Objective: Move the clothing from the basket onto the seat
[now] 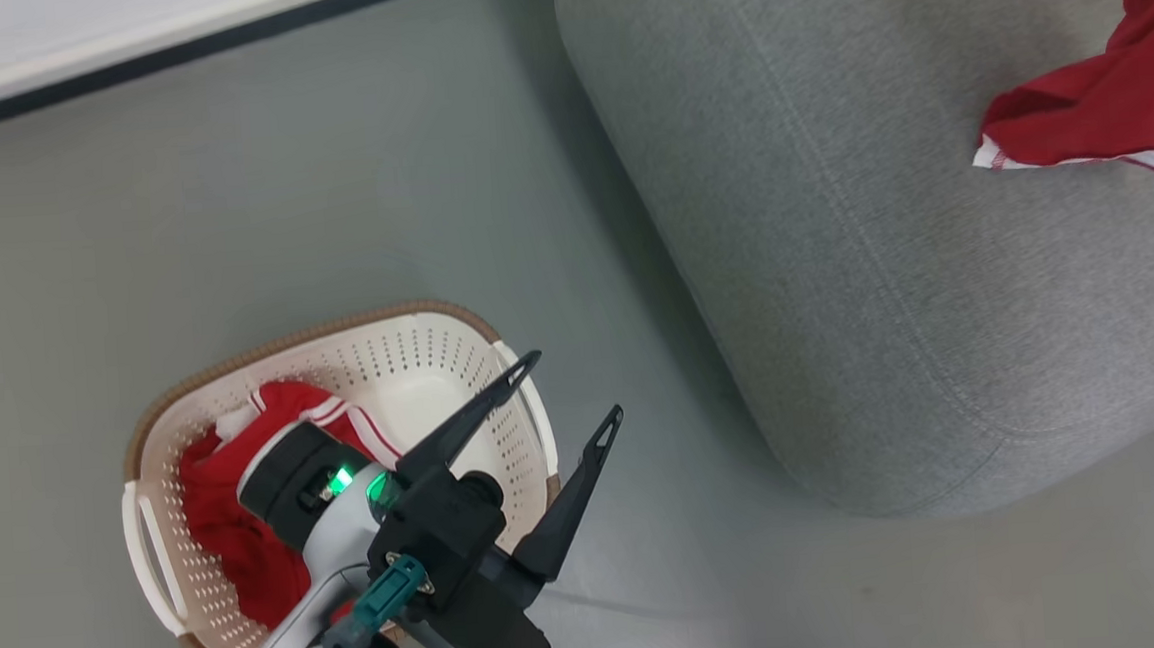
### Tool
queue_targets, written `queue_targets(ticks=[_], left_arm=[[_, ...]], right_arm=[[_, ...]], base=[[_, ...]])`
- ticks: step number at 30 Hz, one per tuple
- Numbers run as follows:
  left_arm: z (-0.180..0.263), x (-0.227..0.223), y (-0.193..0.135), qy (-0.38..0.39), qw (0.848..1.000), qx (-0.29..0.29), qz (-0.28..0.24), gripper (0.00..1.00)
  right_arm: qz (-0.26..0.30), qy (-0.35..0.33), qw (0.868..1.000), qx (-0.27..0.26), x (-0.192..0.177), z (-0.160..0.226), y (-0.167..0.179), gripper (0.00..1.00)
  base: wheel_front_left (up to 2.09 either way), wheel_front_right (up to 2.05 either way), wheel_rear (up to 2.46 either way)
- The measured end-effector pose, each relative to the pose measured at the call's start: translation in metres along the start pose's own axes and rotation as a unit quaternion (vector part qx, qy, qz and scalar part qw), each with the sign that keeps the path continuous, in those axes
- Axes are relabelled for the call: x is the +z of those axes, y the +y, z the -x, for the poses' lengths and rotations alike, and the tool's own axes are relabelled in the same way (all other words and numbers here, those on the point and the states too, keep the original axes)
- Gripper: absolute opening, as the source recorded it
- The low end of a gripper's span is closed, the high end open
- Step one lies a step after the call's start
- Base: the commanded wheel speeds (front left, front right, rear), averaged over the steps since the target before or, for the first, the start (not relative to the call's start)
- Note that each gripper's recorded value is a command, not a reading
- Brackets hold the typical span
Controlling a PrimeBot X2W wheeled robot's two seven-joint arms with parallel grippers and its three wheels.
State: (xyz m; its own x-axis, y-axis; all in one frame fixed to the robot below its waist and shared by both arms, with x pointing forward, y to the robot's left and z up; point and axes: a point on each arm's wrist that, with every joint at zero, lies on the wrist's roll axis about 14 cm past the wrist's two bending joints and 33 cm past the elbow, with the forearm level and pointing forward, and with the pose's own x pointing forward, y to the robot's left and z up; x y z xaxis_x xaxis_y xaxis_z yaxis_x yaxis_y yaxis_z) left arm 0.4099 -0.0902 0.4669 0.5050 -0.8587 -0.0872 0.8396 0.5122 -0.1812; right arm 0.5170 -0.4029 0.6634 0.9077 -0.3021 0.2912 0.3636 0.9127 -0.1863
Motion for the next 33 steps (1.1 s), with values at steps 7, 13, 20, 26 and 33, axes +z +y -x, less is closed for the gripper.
queue_targets(ticks=[7, 13, 20, 26, 33], left_arm=[[-0.004, -0.011, 0.016, 0.004, 1.0, 0.0, 0.007, 1.0], [-0.009, -0.023, 0.027, 0.011, 1.0, -0.001, 0.013, 1.0], [-0.013, -0.036, 0.039, 0.016, 1.0, 0.003, 0.018, 1.0], [-0.013, -0.042, 0.04, 0.023, 1.0, -0.001, 0.02, 1.0], [-0.014, -0.039, 0.04, 0.022, 1.0, 0.002, 0.014, 1.0]], right_arm=[[0.024, 0.048, 0.999, -0.009, -0.046, -0.01, 0.0, 0.0], [0.023, 0.106, 0.994, -0.009, -0.098, -0.005, 0.012, 0.0], [0.014, 0.184, 0.983, -0.017, -0.16, 0.016, 0.023, 0.0], [-0.002, 0.222, 0.975, -0.018, -0.186, 0.033, 0.033, 0.0], [-0.01, 0.235, 0.972, -0.018, -0.189, 0.041, 0.034, 1.0]], base=[[0.0, 0.0, 0.0], [0.0, 0.0, 0.0], [0.0, 0.0, 0.0], [0.0, 0.0, 0.0], [0.0, 0.0, 0.0]])
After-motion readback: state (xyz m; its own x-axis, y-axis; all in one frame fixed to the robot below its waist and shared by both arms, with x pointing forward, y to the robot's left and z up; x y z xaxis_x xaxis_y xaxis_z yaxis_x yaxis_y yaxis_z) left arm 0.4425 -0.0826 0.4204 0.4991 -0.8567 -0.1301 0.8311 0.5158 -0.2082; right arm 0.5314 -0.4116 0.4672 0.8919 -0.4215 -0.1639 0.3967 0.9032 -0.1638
